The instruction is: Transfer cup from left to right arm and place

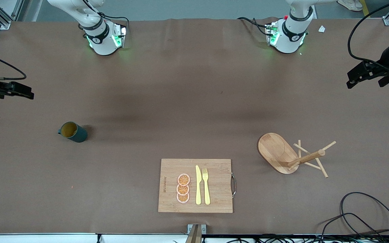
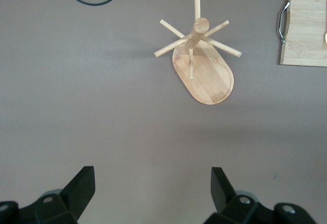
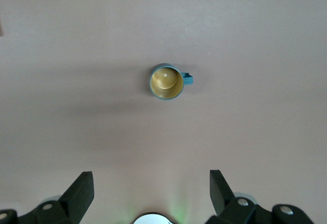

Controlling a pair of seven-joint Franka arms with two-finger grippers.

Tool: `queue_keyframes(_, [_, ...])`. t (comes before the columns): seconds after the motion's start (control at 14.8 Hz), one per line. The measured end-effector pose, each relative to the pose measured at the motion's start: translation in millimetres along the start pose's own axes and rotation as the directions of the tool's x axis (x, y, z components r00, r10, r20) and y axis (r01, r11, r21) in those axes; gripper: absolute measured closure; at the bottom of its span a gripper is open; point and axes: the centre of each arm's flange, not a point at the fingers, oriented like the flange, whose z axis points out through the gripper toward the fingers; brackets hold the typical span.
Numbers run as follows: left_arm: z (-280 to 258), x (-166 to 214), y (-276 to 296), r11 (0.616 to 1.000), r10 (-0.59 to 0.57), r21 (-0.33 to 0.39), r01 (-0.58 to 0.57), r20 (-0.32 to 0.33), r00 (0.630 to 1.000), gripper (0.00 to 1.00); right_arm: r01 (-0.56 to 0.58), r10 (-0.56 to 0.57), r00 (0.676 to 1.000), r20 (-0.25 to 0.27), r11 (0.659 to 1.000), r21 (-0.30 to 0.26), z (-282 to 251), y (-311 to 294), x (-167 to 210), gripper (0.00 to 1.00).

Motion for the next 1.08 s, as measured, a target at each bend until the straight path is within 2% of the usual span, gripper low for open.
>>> queue_keyframes(0.14, [0.2,0.2,-0.1,1.000,0.000,0.000,0.000,0.000,1.000,0.00,-0.003,0.003,1.000,-0.031,1.000,0.001,-21.7,1.4,-18.1,0.00])
queue_keyframes(0.34, [0.2,0.4,-0.5,1.000,-0.001,0.000,0.001,0.000,1.000,0.00,-0.008,0.008,0.999,-0.051,1.000,0.007,-44.5,4.3,-46.5,0.00])
queue_keyframes(0.54, [0.2,0.5,-1.1,1.000,-0.002,0.000,0.002,0.000,1.000,0.00,-0.019,0.022,0.998,-0.065,0.998,0.052,-54.7,11.3,-66.8,0.00])
queue_keyframes(0.68, [0.2,0.6,-1.1,1.000,-0.001,0.000,0.001,0.000,1.000,0.00,-0.023,0.028,0.997,-0.068,0.997,0.071,-55.8,16.4,-71.5,0.00])
queue_keyframes(1.08, [0.2,0.6,-1.3,1.000,-0.002,0.000,0.002,0.000,1.000,0.00,0.003,0.002,0.997,-0.075,0.998,0.064,-56.2,7.2,-70.5,0.00])
